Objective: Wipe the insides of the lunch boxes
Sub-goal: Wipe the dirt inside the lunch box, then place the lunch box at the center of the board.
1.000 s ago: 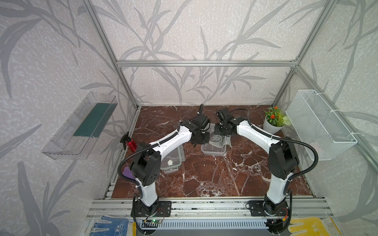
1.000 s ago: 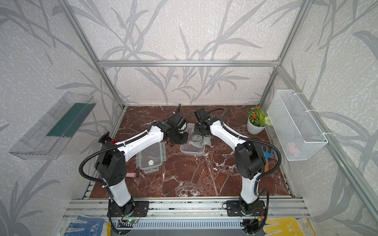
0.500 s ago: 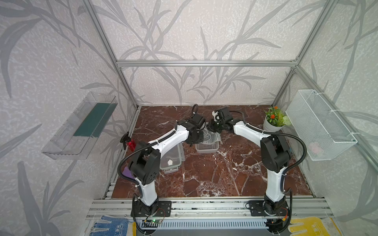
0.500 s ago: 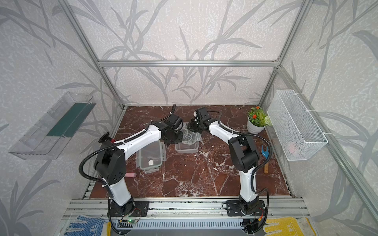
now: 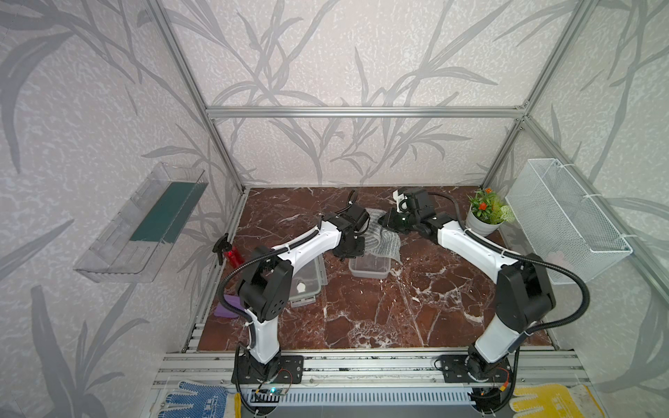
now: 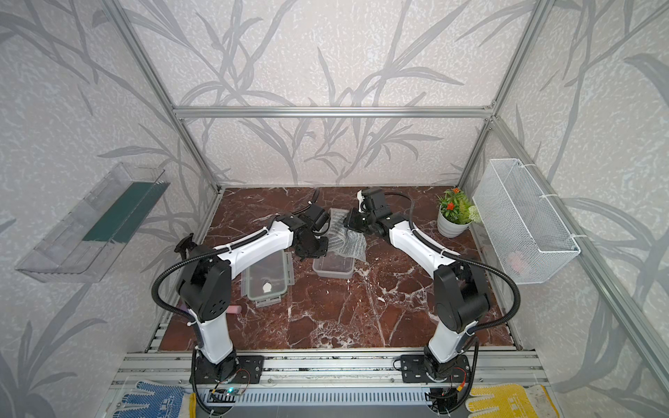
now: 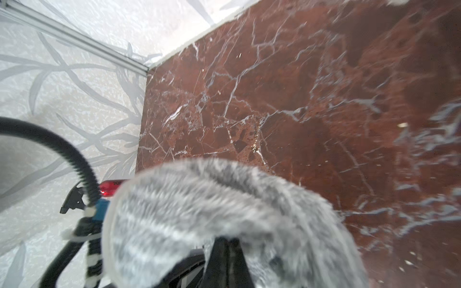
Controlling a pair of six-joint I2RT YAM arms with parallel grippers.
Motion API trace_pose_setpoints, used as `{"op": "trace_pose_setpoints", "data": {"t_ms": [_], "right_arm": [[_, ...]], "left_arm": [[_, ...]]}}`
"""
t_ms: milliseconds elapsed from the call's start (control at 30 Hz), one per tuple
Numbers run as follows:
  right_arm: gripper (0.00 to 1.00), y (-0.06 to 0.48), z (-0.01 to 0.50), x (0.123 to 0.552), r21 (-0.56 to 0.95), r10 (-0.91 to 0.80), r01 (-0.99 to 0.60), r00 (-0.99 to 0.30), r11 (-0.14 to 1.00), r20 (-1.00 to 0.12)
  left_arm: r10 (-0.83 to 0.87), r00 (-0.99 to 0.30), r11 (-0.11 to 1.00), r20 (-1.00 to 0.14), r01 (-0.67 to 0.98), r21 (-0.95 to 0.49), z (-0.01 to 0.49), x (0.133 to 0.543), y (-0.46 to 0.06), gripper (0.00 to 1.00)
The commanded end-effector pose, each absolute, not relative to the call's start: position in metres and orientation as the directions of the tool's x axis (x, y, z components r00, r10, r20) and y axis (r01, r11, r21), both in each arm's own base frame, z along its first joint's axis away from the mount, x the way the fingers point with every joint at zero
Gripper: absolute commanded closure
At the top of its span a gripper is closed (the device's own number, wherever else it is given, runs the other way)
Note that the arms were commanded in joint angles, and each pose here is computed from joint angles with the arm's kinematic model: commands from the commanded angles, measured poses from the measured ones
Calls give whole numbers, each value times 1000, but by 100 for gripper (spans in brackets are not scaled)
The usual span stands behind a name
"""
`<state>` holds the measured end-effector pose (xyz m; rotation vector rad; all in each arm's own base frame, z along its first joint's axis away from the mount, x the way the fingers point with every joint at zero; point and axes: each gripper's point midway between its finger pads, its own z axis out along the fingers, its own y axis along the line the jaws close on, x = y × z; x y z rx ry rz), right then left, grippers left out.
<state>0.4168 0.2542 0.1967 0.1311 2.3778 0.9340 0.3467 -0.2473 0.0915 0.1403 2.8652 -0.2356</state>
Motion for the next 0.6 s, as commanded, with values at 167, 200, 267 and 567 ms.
{"op": "trace_pose_setpoints", "data": {"t_ms": [167,200,267,567], "right_arm": [[100,187,216,396,555,336,-29,-770,831,-543],[100,180,218,393,534,326,-30,-763,845,-559],[100,162,224,386,498,324,-10,-749,867,-578],[100,114,202,362,406,349,124,-761,905,-547]], "left_arm": [[68,-972,991,-226,93,-101,72,355,-243,100],[65,-973,991,-223,89,-99,70,356,-243,100],[52,-975,994,-215,72,-85,64,357,-241,100],[-40,-976,999,-216,-31,-45,45,365,-227,100]]}}
